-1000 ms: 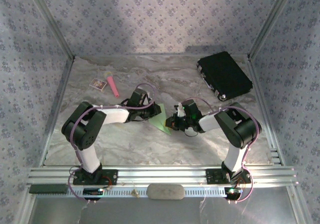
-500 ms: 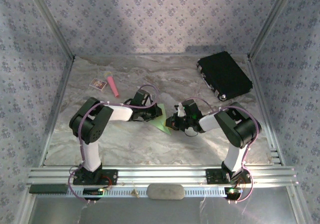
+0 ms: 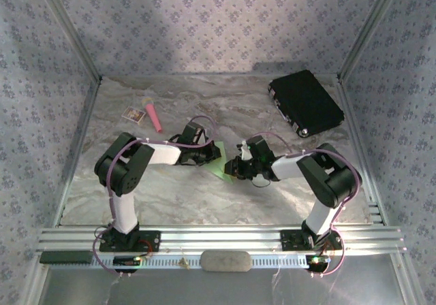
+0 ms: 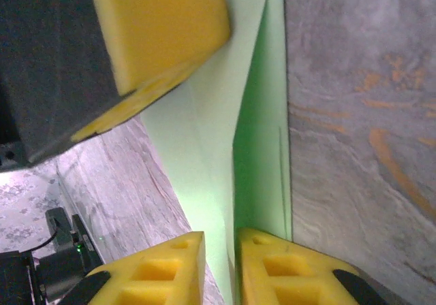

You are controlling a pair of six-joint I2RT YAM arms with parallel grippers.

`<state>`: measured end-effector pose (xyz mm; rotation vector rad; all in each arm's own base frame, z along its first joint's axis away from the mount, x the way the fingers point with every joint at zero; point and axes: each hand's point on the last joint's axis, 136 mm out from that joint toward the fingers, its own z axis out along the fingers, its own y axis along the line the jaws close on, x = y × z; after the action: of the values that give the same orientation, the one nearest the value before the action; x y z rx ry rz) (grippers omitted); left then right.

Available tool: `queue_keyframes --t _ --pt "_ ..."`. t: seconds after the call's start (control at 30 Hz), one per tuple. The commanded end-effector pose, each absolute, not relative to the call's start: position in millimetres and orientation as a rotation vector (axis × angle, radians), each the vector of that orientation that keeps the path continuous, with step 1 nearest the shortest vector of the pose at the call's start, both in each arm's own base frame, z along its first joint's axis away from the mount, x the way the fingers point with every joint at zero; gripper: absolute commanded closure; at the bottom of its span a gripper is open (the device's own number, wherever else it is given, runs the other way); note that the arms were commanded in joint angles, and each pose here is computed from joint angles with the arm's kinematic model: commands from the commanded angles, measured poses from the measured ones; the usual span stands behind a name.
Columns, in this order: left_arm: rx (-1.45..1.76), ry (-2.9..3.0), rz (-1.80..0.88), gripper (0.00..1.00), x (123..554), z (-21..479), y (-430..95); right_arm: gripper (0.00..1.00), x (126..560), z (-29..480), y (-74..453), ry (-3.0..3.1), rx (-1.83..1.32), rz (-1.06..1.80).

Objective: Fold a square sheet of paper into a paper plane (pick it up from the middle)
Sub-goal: Fourth fold the wing at the center of the table.

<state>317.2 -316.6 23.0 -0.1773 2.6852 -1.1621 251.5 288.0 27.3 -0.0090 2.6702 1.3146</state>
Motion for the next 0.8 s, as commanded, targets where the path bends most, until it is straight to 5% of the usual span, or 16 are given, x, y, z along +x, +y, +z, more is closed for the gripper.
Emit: queue_keyframes --t 0.0,0.13,0.57,0.77 --pt "-0.193 2.792 -1.082 0.92 302.6 -4.4 -304.9 0.83 224.2 2.4 268.8 2.821 0.025 1.208" --pt "-0.200 2.792 -1.081 0.92 302.1 -5.6 -303.6 0.92 216.1 -7.9 261.8 2.864 0.037 1.178" --pt "-0.208 2.792 -1.079 0.92 302.8 -7.2 -300.6 0.86 206.2 -8.5 251.2 2.906 0.048 1.140" --pt "-0.214 2.789 -1.080 0.93 302.4 -7.9 -300.0 0.93 193.6 -18.4 243.8 2.949 0.066 1.116"
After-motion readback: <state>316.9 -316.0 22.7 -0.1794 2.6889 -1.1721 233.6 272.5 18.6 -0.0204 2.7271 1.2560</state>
